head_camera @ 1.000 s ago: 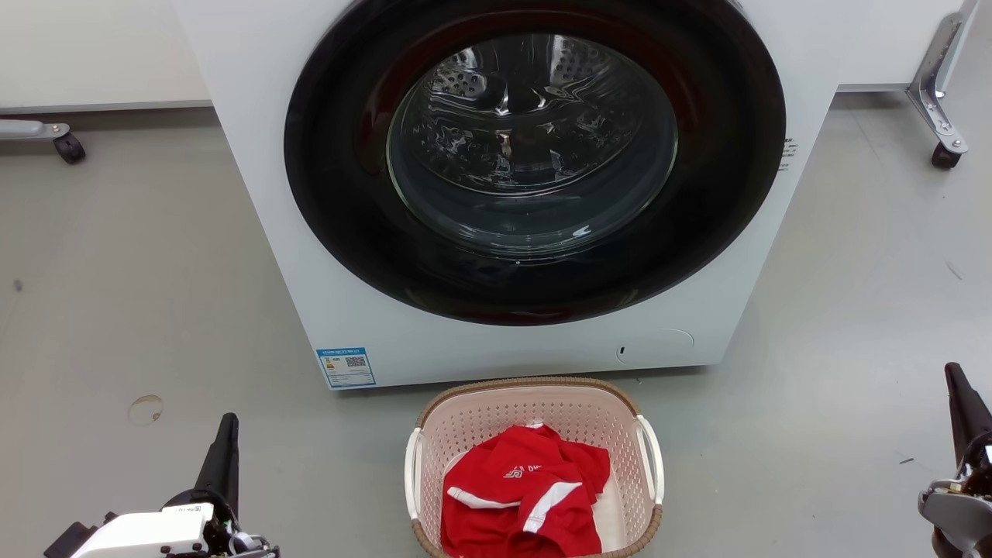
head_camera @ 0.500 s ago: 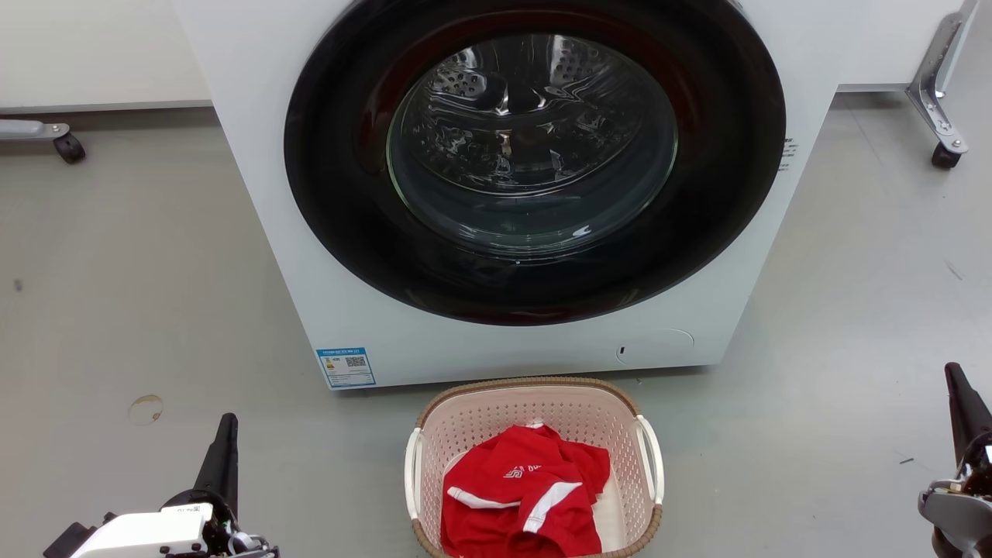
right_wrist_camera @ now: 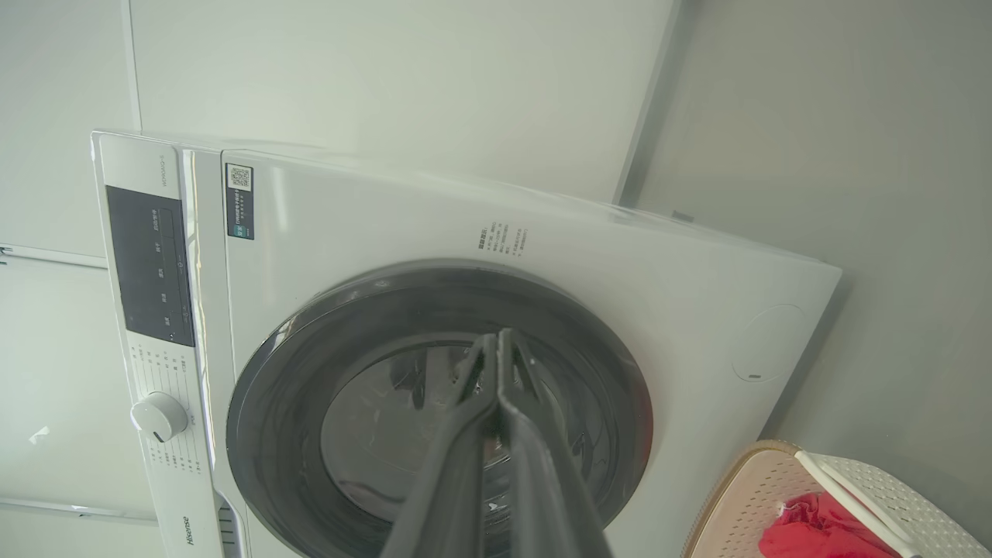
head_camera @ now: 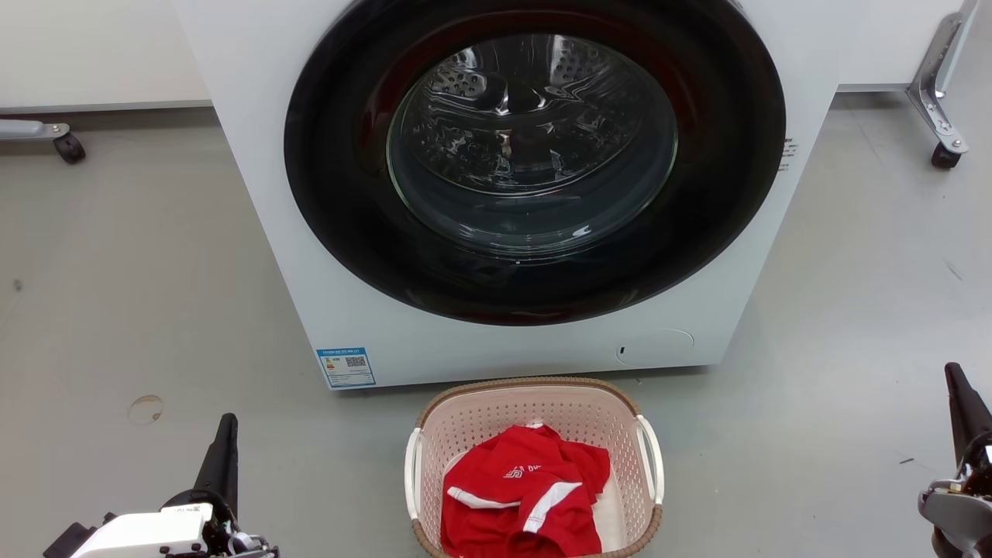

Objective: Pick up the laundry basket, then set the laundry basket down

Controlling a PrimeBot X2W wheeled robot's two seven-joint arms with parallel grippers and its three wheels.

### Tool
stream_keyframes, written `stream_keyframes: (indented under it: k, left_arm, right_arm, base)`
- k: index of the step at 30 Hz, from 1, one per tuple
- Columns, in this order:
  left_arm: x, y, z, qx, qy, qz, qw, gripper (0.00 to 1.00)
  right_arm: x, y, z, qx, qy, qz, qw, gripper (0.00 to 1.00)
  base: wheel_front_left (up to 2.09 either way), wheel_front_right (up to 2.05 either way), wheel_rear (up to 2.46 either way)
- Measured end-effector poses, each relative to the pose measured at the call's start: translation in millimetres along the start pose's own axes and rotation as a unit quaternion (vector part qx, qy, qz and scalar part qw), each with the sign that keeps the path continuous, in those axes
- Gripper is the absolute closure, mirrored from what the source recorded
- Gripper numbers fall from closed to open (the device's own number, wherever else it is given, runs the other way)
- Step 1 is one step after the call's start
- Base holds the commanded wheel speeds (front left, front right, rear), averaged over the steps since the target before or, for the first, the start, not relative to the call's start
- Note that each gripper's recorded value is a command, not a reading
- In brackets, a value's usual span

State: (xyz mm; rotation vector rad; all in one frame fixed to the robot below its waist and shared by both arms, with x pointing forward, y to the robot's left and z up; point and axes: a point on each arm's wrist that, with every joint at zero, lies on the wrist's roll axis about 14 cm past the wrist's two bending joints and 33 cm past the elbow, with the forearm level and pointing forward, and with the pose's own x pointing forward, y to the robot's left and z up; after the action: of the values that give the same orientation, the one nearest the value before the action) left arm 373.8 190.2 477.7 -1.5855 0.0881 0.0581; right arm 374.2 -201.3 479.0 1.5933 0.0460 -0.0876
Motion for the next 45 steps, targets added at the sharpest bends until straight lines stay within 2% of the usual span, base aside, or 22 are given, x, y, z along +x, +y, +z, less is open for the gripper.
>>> stream_keyframes:
  k: [45]
  left_arm:
    - [0.0,0.1,-0.5,-0.001,0.002,0.0,1.0,1.0]
  right_arm:
    - [0.0,0.0,0.0,0.0,0.0,0.0,1.0,1.0]
  base:
    - [0.0,0.0,0.0]
